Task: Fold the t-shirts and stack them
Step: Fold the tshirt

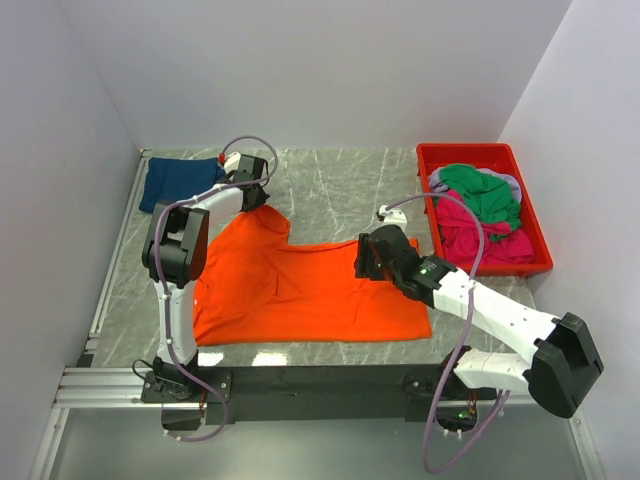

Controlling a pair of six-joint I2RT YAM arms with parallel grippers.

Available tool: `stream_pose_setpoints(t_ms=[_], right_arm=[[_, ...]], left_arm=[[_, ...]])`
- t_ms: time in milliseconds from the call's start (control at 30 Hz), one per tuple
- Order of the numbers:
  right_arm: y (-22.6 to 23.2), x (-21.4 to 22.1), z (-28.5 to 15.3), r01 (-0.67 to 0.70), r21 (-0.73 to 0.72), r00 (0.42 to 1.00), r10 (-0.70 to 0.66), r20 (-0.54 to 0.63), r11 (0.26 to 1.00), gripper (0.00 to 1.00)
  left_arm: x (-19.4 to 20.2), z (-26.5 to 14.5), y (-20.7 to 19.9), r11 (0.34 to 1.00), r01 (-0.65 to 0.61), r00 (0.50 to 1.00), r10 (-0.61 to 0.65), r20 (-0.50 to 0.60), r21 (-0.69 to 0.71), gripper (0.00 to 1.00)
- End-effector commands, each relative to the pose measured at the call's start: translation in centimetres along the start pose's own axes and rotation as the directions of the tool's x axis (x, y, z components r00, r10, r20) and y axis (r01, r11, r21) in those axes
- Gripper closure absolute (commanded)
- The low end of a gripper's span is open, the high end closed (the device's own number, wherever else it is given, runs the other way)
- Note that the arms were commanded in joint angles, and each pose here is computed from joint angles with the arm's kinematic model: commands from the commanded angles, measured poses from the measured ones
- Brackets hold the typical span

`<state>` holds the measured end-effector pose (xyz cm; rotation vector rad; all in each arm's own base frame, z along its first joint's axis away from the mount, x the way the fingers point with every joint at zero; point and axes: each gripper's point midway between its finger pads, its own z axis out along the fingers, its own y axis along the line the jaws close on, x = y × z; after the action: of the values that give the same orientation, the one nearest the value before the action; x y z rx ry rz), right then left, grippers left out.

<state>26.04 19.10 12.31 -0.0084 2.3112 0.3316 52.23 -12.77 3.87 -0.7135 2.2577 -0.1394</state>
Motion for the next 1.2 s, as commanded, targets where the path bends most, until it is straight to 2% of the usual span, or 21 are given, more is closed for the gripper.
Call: stream_pose_setpoints(t_ms=[0, 367, 667, 833, 1167], right_arm=[[-0.4, -1.2, 0.2, 0.002, 0.031, 0.999, -0.004, 0.039, 1.0, 0.38], [-5.7, -4.5, 3.7, -0.05, 0.228, 0.999, 0.045, 0.028, 0.972, 0.38], [-11.5, -7.6, 7.8, -0.112, 0.417, 0.993, 0.111, 0.027, 0.902, 0.38], [-13.8, -7.3, 10.4, -0.108, 0.487, 0.991, 0.134, -0.019, 0.867, 0.38], [-16.7, -7.7, 11.9, -0.112, 0.578, 0.987, 0.158, -0.03, 0.808, 0.38]], left_arm=[[-1.5, -1.0, -0.9, 0.999, 0.005, 1.0, -0.006, 0.03, 0.034, 0.99], [-2.0, -3.7, -0.8, 0.996, 0.004, 0.999, -0.008, 0.046, 0.086, 0.99], [-2.8, -6.0, -1.0, 0.991, -0.002, 0.998, -0.007, 0.066, 0.133, 0.99], [-3.0, -7.0, -1.2, 0.987, -0.014, 0.997, 0.002, 0.071, 0.162, 0.99], [-2.6, -7.4, -0.2, 0.989, -0.042, 0.997, 0.032, 0.076, 0.145, 0.99]])
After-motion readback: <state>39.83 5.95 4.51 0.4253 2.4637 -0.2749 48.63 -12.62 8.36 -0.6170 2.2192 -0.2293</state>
